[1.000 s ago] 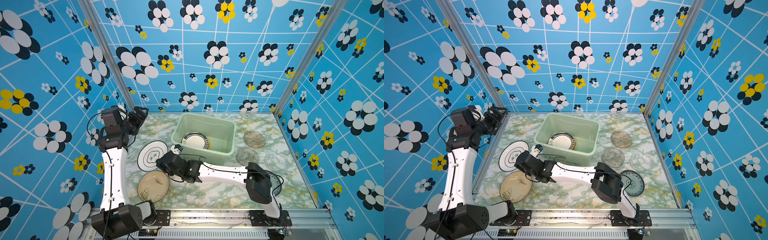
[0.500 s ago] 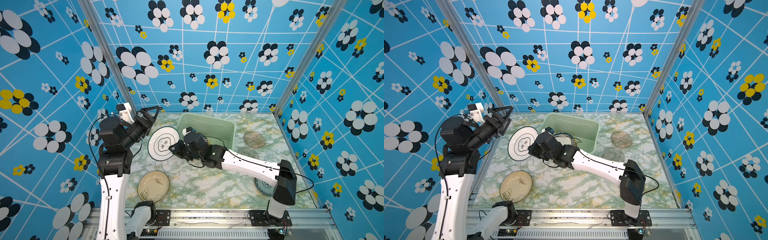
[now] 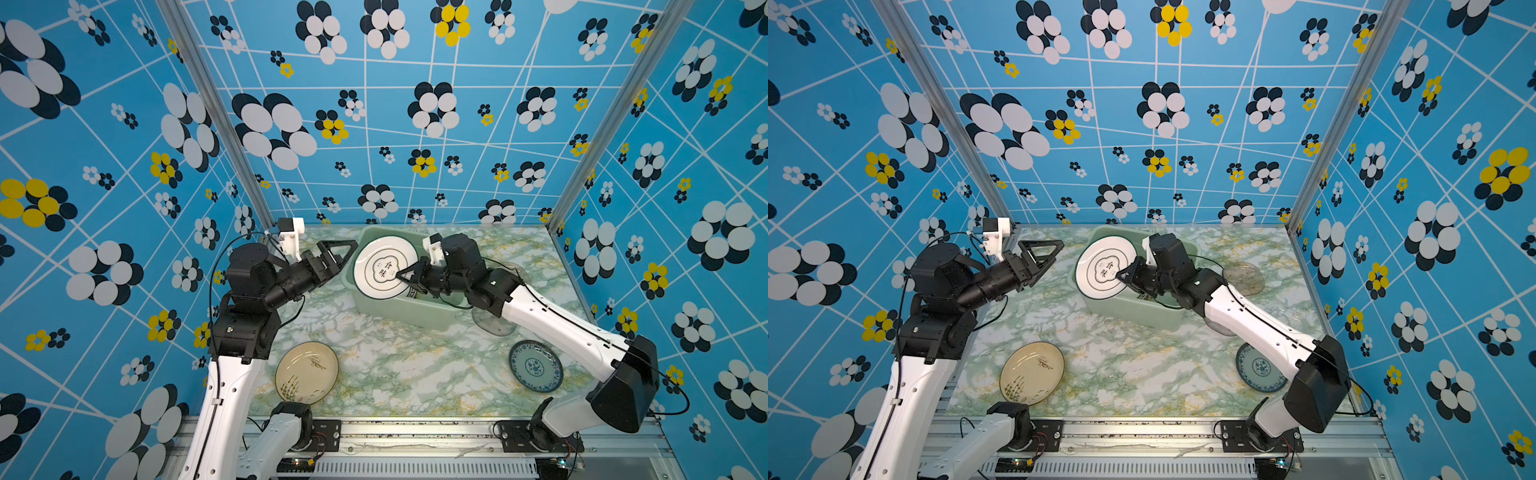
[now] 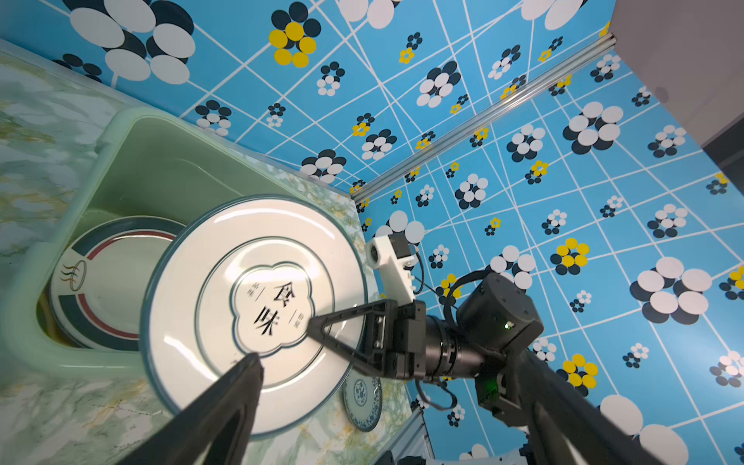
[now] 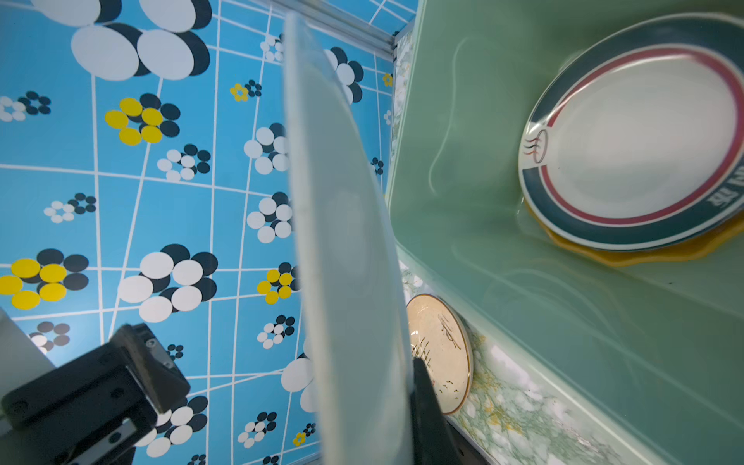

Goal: Place the plates into the plastic bin on the countertop
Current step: Place the plate in the plastic bin.

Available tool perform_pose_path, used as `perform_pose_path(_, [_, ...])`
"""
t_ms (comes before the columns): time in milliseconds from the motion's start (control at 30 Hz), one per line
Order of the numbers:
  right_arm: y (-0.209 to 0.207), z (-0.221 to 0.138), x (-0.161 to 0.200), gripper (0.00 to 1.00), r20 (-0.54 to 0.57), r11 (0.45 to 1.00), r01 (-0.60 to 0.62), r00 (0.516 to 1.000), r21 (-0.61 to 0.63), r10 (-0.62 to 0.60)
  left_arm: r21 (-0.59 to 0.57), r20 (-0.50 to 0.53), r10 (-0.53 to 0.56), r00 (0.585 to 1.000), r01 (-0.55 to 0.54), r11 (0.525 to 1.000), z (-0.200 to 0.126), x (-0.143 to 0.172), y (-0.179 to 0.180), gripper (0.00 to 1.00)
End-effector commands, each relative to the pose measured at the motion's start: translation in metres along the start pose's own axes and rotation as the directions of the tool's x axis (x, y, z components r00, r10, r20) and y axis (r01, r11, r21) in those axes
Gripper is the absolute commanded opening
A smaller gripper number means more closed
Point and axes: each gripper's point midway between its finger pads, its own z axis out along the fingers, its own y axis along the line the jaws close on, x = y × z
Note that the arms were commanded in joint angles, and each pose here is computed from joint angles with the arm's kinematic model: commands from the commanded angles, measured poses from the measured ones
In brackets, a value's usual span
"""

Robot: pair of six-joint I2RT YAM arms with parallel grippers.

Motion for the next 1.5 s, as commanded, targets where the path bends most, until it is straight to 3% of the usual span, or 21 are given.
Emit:
perform_pose_path(0, [-0.007,-0.014,-0.011,0.0,-0.012,1.0,0.001,1.0,-0.02,-0.001,-0.018,-0.063,0.091,0.994,-0.092,0.996,0.004,0.018,0.007,0.99])
perform_pose_path(300, [-0.062,-0.001,-0.049,0.0,-0.008,0.992,-0.084,0.996,0.097,0.085,-0.115,-0.209,0.195,0.958,-0.222,0.968,0.034,0.053,0.043,0.99])
perform_pose_path(633, [-0.106,0.044,-0.056,0.0,-0.096,0.966,-0.091,0.988,0.244,0.118,-0.218,-0.329,0.363,0.872,-0.444,0.869,0.077,0.06,0.073,0.99])
perform_pose_path(1300, [-0.166,0.091,-0.047,0.0,-0.118,0.914,-0.191,0.962,0.359,0.247,-0.266,-0.353,0.372,0.858,-0.473,0.84,0.076,0.063,0.09,0.99])
perform_pose_path(1467, [-0.177,0.099,-0.046,0.09,-0.113,0.903,-0.216,0.955,0.371,0.275,-0.267,-0.358,0.368,0.858,-0.472,0.84,0.078,0.064,0.092,0.99])
